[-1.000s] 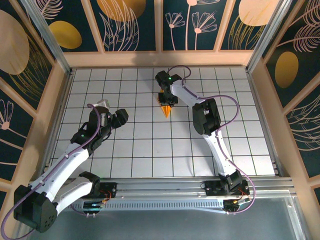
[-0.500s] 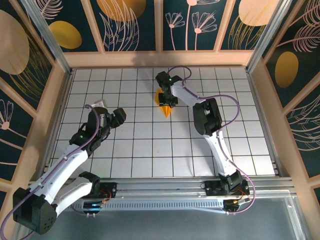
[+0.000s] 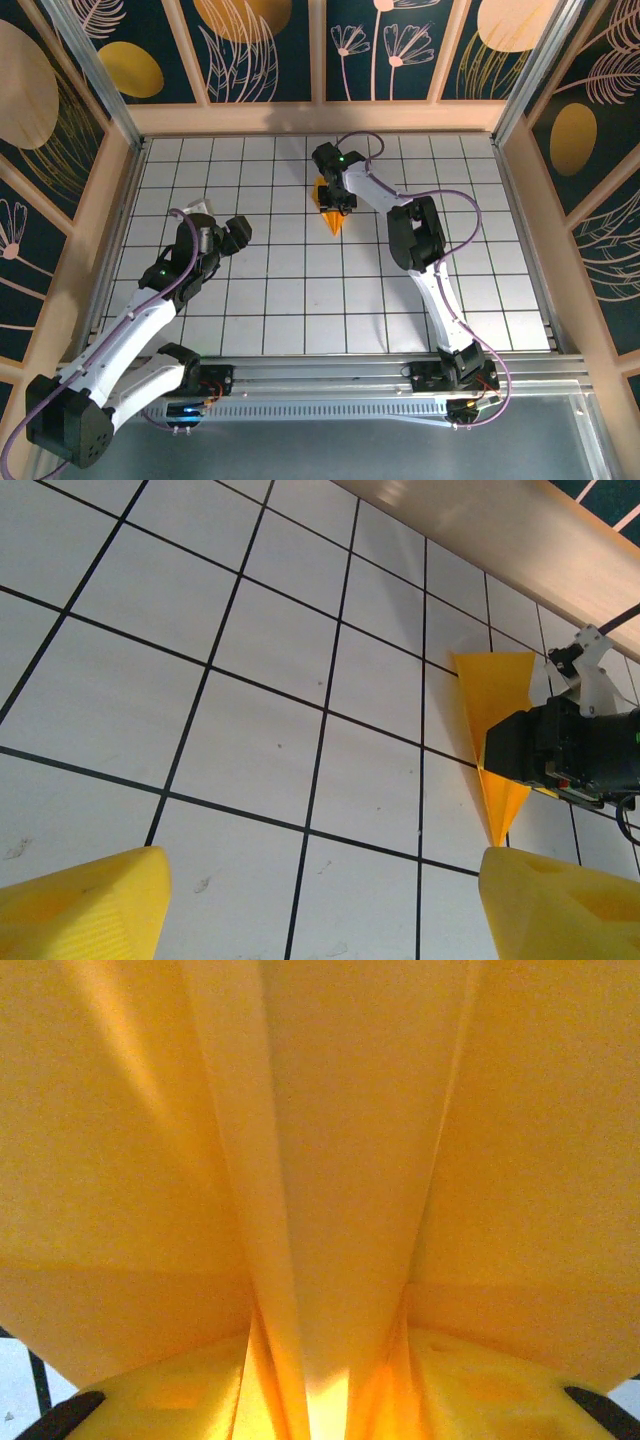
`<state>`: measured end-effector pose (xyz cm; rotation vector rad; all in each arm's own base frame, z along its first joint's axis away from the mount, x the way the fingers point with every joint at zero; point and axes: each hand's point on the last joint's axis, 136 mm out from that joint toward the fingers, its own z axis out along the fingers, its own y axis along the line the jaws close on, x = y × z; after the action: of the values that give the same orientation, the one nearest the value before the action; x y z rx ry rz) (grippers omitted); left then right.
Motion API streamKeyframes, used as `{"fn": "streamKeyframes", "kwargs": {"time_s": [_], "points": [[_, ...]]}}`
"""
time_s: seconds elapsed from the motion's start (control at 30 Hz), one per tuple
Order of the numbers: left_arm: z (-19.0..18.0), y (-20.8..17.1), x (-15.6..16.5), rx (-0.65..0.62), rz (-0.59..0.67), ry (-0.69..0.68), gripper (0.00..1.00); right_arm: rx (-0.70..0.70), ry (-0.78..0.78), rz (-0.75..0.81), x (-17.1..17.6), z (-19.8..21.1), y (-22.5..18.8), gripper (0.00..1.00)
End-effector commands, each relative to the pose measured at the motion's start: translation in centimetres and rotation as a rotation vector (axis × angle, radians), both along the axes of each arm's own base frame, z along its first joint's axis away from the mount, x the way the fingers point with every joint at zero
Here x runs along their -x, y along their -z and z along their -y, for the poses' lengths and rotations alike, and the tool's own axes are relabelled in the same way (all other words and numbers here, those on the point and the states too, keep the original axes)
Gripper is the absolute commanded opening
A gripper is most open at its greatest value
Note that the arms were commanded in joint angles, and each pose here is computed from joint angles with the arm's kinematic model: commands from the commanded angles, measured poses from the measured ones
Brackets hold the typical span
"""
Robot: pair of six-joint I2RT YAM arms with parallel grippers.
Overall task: Fold a paper plane with a square sheet of paper (fold left side to right side)
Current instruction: Place the paper plane at the top-center of the table, then reset both arms
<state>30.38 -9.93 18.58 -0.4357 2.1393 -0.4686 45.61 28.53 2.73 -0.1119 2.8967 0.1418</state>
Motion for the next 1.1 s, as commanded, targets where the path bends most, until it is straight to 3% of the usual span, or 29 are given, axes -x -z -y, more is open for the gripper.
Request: {"fn": "streamKeyframes", "kwargs": {"time_s": [0.0,0.5,0.83,1.07], "points": [[0.1,-1.1,-0.3,-0.003,0.020,0.001,0.80,0.009,-0.009,0.035,0.5,0.3,-3.0,0.40],[0.0,-2.2,-0.8,-0.006,0.046,-0.009,0.82,0.017,-0.029,0.063,1.4,0.2,-5.1,0.47],[-0.6,-3.6,-1.9,-0.020,0.079,-0.057,0.99,0.006,-0.031,0.192,3.4,2.4,-11.1,0.57],[-1.9,-4.3,-4.0,-0.025,0.099,-0.084,0.99,-0.102,0.034,0.358,6.1,6.9,-15.0,0.68]]}}
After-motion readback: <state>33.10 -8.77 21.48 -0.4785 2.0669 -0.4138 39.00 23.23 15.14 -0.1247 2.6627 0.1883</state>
